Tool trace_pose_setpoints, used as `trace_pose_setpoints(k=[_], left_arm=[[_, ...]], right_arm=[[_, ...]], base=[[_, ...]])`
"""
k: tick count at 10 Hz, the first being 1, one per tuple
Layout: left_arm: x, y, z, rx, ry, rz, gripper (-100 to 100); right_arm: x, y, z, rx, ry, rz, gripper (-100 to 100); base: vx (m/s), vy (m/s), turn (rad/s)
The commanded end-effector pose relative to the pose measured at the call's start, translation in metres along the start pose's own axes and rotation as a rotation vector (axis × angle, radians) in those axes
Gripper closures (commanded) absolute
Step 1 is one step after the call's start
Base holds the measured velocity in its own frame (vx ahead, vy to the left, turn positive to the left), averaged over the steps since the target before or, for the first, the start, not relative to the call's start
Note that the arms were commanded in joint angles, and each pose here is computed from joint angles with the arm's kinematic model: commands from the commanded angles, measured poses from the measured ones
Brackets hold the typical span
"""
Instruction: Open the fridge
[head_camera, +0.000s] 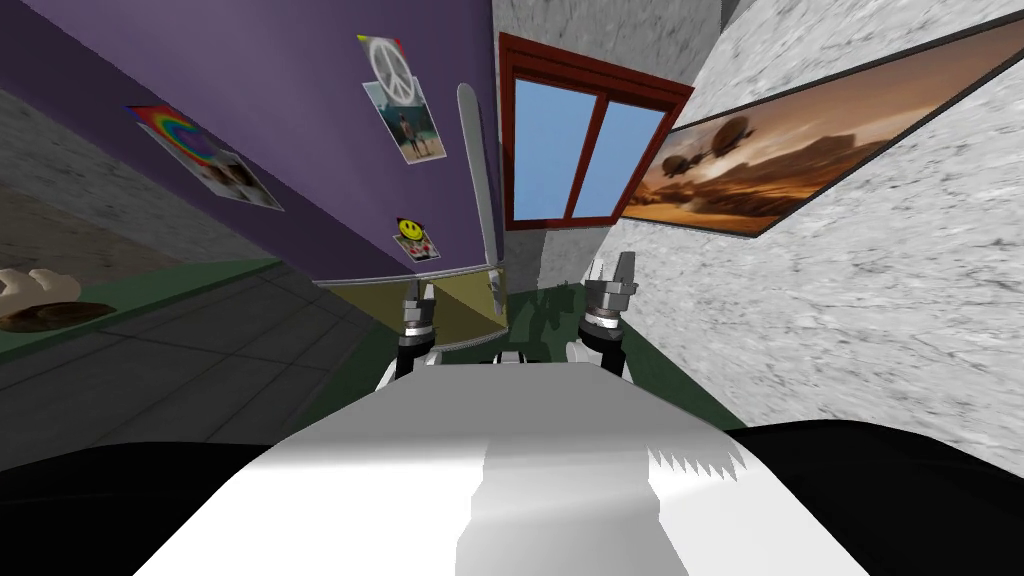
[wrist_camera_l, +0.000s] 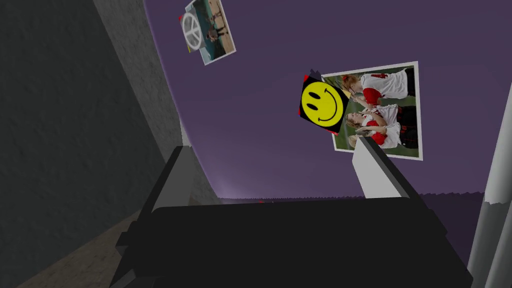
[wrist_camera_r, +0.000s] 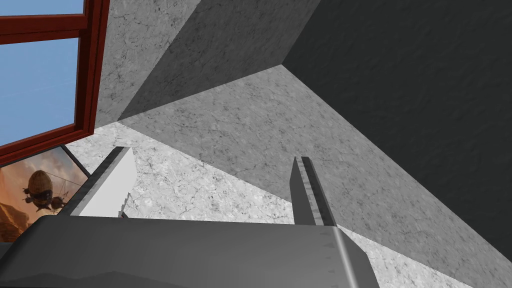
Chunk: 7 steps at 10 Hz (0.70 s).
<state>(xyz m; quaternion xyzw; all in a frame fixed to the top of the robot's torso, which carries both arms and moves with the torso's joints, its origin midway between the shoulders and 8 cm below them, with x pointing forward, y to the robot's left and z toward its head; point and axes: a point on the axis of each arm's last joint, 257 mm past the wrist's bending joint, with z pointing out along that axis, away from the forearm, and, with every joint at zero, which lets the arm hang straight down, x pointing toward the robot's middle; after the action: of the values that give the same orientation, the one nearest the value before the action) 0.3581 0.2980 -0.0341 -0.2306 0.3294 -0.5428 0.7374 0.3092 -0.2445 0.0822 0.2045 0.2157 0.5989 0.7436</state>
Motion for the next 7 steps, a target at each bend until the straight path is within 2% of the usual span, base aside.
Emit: trace_pose_setpoints(k=[1,5,7], left_arm=[[-0.005,0.014,-0.007,-0.02,-0.013,-0.005,-100],[-0.013,0.035,-0.018,-0.053,-0.029,-0.009,-100],[-0.019,0.049,-0.027,-0.077,-0.05,-0.016,-100]], right_arm=[[0.0,0.0,0.0,0.0,0.0,0.0,0],[0.0,0.0,0.0,0.0,0.0,0.0,0],[0.0,0.0,0.0,0.0,0.0,0.0,0]], base=[[0.146,-0.166,0.036],[0.165,-0.202,0.043],[0.176,-0.212,0.057]])
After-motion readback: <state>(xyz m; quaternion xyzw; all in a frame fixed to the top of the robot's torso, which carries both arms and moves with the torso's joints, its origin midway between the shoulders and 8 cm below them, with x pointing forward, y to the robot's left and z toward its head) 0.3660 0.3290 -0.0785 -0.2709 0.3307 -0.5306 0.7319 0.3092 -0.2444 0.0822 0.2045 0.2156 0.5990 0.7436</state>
